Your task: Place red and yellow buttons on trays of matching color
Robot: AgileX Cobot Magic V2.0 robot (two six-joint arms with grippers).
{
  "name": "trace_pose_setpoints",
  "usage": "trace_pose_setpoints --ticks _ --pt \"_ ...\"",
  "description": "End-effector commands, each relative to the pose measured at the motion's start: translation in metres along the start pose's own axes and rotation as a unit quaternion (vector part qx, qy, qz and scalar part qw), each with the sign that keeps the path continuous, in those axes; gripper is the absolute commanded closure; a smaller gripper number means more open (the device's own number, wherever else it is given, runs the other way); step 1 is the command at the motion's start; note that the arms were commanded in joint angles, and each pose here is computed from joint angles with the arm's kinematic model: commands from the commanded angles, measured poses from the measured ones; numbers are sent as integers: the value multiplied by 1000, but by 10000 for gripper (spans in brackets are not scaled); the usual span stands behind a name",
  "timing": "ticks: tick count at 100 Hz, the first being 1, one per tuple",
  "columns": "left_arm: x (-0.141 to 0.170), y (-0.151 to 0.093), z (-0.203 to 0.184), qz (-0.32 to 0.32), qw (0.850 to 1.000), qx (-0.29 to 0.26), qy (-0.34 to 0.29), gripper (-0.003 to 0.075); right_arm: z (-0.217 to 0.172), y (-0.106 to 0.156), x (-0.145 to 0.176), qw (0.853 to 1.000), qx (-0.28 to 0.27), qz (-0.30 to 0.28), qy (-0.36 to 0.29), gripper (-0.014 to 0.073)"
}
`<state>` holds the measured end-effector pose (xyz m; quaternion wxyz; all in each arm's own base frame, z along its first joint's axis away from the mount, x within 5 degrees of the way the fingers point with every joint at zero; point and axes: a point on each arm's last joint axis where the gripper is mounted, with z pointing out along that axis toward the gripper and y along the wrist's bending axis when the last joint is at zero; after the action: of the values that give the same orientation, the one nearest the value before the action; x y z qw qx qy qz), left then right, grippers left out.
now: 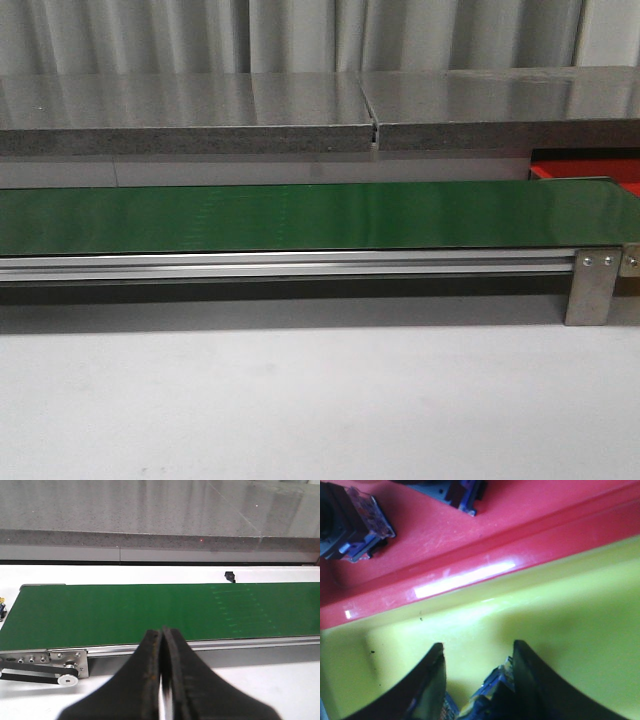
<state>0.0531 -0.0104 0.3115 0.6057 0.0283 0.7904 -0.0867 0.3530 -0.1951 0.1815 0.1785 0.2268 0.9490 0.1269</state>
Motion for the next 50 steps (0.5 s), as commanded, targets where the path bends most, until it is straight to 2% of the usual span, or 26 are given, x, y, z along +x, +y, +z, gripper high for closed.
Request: trace_pose_setpoints --ticks 1,16,35,50 --pt "-14 -2 -2 -4 999 10 -46 739 -24 10 -8 999 -9 -9 -39 515" --pt "-14 -2 -2 -4 999 10 -46 739 -24 11 -8 999 -10 -9 -35 501" --pt "-14 -2 -2 -4 999 10 -46 739 -18 8 -6 1000 -12 -6 -25 392" --pt "-14 -2 -2 -4 999 10 -46 739 -4 4 -3 1000 -17 0 0 365"
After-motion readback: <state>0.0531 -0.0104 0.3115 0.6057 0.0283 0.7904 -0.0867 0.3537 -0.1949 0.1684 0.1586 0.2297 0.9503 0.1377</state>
